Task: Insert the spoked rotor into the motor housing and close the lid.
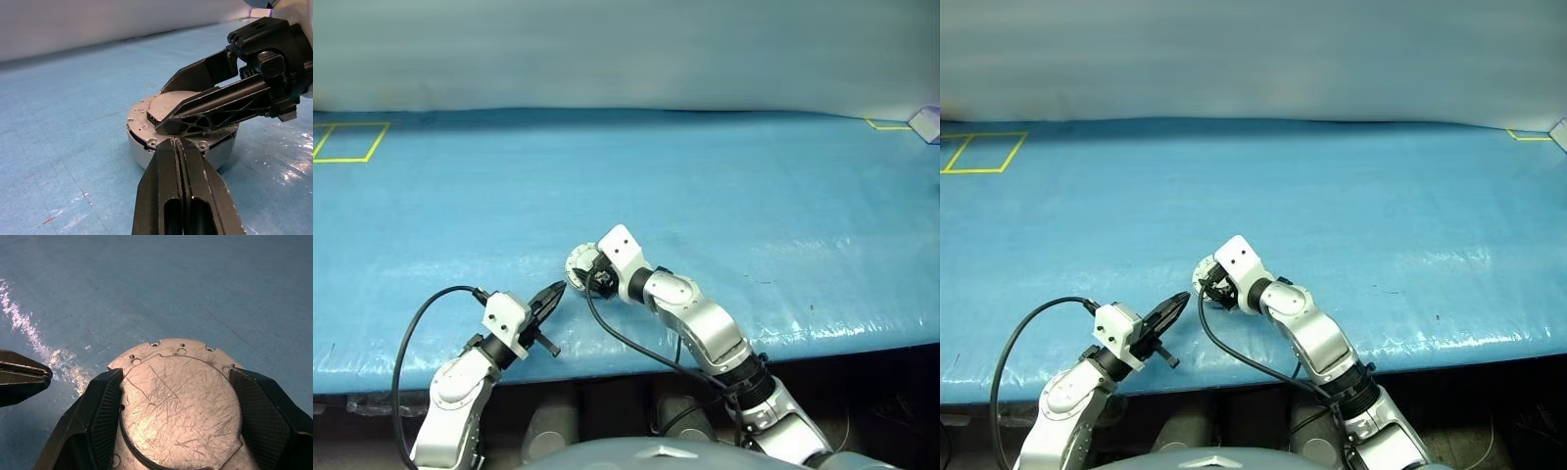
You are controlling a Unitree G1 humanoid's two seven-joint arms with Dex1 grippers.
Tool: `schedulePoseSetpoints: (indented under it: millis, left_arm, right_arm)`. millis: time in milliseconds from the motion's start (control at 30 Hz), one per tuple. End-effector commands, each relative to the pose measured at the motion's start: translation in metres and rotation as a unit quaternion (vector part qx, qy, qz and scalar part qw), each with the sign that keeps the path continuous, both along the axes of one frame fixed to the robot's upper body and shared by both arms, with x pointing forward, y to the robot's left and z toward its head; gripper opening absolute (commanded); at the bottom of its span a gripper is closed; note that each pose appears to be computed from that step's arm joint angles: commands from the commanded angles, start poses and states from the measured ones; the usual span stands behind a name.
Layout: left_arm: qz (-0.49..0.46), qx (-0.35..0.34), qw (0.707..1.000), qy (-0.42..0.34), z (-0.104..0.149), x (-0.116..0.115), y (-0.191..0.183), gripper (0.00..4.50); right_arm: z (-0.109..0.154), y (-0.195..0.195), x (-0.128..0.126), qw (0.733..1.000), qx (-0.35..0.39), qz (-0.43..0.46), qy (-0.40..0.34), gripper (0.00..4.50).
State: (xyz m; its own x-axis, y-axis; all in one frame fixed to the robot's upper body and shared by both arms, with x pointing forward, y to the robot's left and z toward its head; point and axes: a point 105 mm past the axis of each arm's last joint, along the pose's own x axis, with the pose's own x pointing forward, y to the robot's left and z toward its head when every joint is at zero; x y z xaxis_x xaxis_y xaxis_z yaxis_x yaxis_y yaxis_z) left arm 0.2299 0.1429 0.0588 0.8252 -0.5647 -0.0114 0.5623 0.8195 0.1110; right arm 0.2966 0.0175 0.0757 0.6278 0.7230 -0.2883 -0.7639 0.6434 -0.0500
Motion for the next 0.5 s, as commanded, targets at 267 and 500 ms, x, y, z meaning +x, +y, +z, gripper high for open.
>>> schedulePoseSetpoints:
  millis: [267,500]
  left_arm:
    - [0.008,-0.001,1.0,-0.014,0.002,0.001,0.001,0.0]
    - [0.011,0.003,1.0,-0.01,0.0,0.0,0.001,0.0]
  right_arm:
    - [0.002,0.005,-0.003,1.0,-0.009,0.001,-0.014,3.13]
    - [-0.01,0.007,-0.001,0.999,-0.038,-0.025,0.011,3.13]
